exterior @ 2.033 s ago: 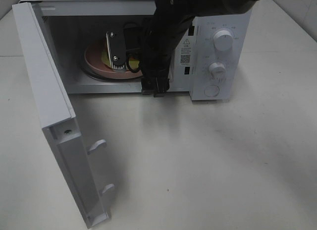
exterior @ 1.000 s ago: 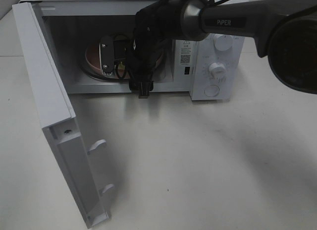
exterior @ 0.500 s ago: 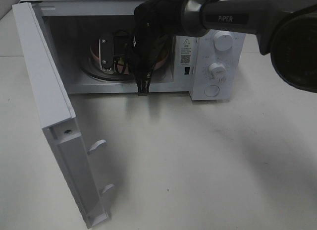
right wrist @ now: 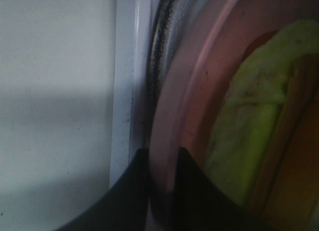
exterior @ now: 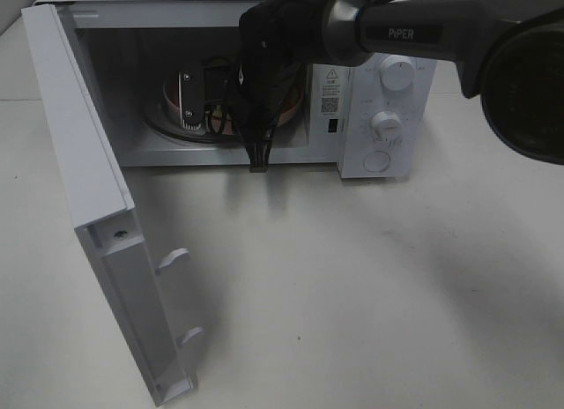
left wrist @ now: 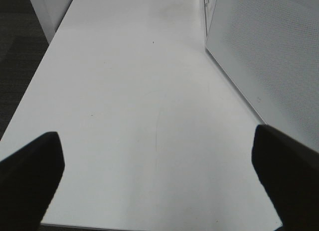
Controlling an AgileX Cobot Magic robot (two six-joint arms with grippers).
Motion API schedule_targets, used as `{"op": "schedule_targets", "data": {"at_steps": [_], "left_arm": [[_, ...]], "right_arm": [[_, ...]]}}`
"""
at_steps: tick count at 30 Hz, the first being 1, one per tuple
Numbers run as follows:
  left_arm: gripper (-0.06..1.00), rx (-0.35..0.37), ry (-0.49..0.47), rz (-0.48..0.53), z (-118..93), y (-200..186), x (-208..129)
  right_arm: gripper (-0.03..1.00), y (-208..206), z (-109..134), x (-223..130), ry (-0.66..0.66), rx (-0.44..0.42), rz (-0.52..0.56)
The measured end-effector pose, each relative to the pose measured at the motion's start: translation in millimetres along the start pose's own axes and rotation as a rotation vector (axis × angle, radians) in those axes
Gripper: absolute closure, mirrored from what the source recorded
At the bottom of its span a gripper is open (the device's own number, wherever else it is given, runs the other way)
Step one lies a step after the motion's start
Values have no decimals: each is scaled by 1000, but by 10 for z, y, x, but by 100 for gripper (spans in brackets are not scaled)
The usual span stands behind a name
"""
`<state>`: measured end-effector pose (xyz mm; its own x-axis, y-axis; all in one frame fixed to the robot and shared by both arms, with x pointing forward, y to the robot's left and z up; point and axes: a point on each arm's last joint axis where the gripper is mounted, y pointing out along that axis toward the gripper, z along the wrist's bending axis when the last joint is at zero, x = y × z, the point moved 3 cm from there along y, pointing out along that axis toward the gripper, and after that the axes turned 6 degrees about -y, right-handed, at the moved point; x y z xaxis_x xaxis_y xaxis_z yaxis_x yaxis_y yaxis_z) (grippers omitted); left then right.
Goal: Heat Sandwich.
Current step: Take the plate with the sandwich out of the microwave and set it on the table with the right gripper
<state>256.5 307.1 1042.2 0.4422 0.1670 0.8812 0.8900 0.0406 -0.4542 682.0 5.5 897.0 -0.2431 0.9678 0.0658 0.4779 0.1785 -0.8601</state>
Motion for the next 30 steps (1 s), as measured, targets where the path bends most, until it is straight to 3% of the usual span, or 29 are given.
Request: {"op": "schedule_targets", "data": {"at_steps": [13,30], "left_arm": [[-2,0,0,0,0,0,0],[-2,0,0,0,0,0,0]], "right_arm": [[86,-200,96,-59,-270,37,3],[86,-515,381,-166,-425,29,-40]]}}
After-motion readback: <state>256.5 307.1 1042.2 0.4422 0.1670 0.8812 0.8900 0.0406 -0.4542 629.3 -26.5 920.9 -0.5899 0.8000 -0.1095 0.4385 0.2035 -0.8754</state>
